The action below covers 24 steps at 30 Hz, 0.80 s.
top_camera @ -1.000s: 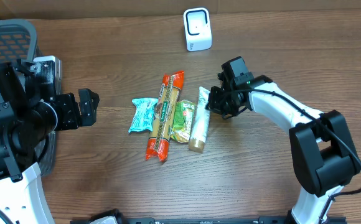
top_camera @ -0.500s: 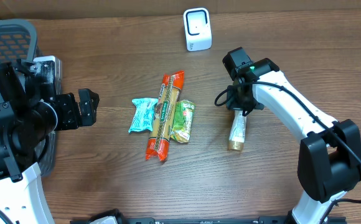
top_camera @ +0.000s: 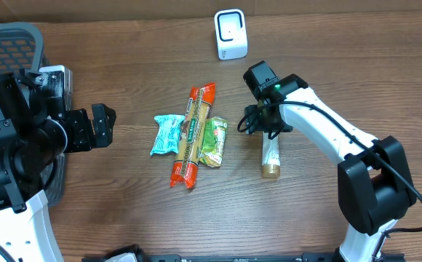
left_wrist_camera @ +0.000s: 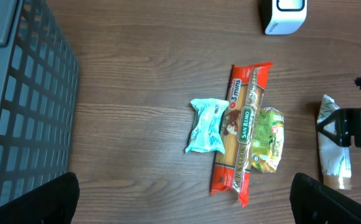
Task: Scan the item barcode
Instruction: 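Grasp the conditioner tube with the right gripper and lift it, then lower the tube and lay it flat on the table to the right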
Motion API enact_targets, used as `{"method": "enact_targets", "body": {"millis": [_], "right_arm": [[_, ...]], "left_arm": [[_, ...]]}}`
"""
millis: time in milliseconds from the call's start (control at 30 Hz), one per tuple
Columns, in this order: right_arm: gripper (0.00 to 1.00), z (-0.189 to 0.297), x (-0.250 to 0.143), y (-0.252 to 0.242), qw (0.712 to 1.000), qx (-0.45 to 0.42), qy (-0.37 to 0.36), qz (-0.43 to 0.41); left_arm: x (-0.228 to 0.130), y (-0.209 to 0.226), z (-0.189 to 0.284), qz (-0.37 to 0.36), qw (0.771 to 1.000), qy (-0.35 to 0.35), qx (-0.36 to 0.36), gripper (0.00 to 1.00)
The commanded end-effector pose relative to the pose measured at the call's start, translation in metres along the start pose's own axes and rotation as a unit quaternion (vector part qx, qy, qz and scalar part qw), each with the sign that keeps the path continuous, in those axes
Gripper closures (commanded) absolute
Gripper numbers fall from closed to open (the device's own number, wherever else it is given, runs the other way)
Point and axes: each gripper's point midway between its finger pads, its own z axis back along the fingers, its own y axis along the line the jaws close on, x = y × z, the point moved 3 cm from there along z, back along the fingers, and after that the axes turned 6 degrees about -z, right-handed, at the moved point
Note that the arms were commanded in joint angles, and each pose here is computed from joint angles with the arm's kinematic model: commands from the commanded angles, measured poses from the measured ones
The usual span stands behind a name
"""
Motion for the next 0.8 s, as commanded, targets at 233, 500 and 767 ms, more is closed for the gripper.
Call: {"method": "enact_targets", "body": {"millis": [233, 500, 767], "right_arm": [[0.16, 0.056, 0.020, -0.007, 0.998, 0.034, 0.005, 0.057], [0.15, 0.030, -0.007, -0.016, 0.995, -0.035, 0.036, 0.087], [0.14, 0.007, -0.038, -0.026, 0.994, -0.061, 0.083, 0.037]], "left_arm": [[-0.002, -0.001, 0.000, -0.007, 1.000, -0.001, -0.006, 0.00], [-0.002, -0.001, 0.000, -0.007, 1.000, -0.001, -0.006, 0.00], [-0.002, -0.001, 0.000, -0.007, 1.000, -0.001, -0.006, 0.01]]}}
